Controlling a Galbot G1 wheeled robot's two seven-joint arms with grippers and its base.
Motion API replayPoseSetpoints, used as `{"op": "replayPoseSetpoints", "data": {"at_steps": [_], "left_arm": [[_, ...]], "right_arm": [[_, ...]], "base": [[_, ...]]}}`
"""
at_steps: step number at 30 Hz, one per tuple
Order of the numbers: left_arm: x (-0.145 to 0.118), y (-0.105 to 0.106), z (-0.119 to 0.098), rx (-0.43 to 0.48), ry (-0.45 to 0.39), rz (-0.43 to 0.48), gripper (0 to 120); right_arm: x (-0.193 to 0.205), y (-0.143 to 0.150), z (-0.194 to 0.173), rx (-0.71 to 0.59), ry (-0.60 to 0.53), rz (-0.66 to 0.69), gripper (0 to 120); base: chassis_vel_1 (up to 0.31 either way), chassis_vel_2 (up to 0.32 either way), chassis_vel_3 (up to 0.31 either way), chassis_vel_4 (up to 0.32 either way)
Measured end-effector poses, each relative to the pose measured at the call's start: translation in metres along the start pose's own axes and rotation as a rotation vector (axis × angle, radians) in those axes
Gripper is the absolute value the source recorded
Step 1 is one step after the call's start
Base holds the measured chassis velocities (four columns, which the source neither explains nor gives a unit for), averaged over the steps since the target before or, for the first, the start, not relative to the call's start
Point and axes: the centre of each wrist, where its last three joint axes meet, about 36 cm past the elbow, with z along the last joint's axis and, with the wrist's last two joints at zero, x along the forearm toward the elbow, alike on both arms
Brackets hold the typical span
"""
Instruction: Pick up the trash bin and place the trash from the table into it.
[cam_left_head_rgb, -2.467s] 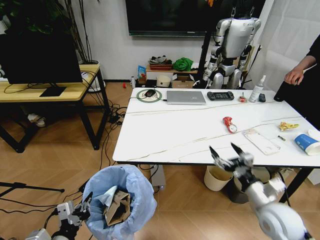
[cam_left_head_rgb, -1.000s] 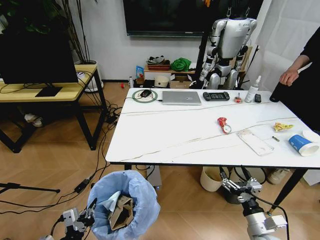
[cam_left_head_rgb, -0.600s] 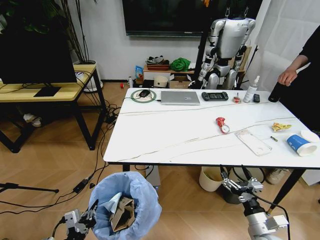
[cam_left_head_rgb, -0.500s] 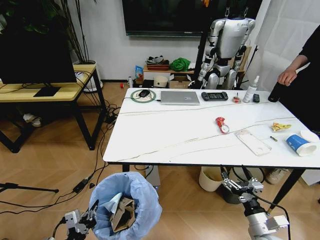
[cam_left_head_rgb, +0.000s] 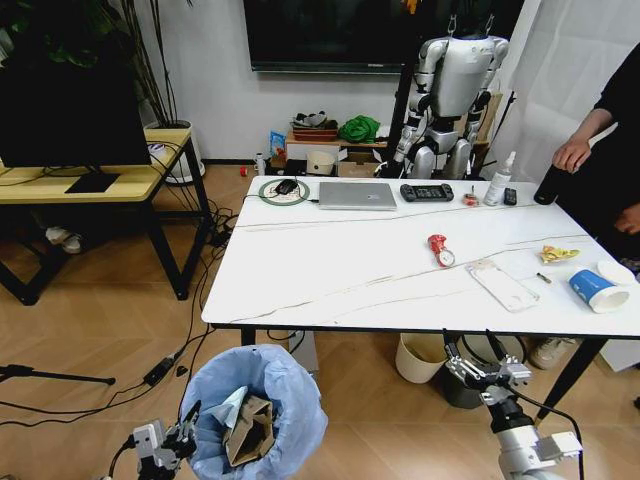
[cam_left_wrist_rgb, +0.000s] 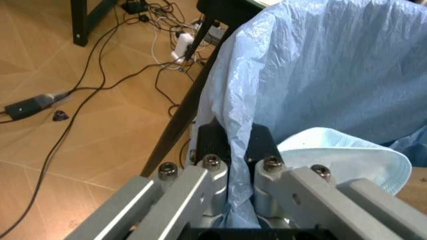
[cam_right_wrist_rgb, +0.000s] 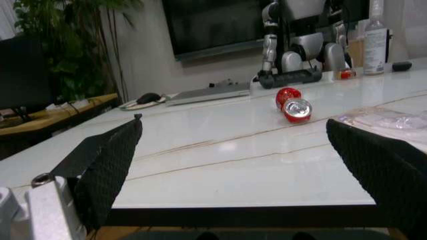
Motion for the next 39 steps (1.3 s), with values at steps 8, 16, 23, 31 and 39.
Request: {"op": "replayPoseSetpoints", "data": {"at_steps": [8,16,23,31,39], "left_arm": [[-0.0006,-0.0007,0.0008,0.001,0.002,0.003,0],[-0.0014,-0.0005,0.0026,0.003,0.007,0.005,0],[-0.0015,-0.0005,0.0029,0.004,0.008,0.006,0],[-0.0014,-0.0009,0.0035,0.004,0.010,0.008,0],[-0.0009,-0.0007,0.0034,0.004,0.011,0.007,0]], "right_arm": [[0.0026,0.0008,0.0028,-0.007,0.002,0.002,100],[0.0036,0.0005,0.0032,-0.015,0.000,0.008,100],[0.0038,0.0001,0.0039,-0.019,-0.001,0.011,100],[0.0041,0.0003,0.0042,-0.021,-0.001,0.012,100],[0.0040,-0.0002,0.0053,-0.021,-0.003,0.012,100]], "base": [[0.000,0.000,0.000,0.000],[0.000,0.000,0.000,0.000],[0.000,0.000,0.000,0.000],[-0.009,-0.010,0.014,0.012],[-0.058,-0.056,0.066,0.060]]}}
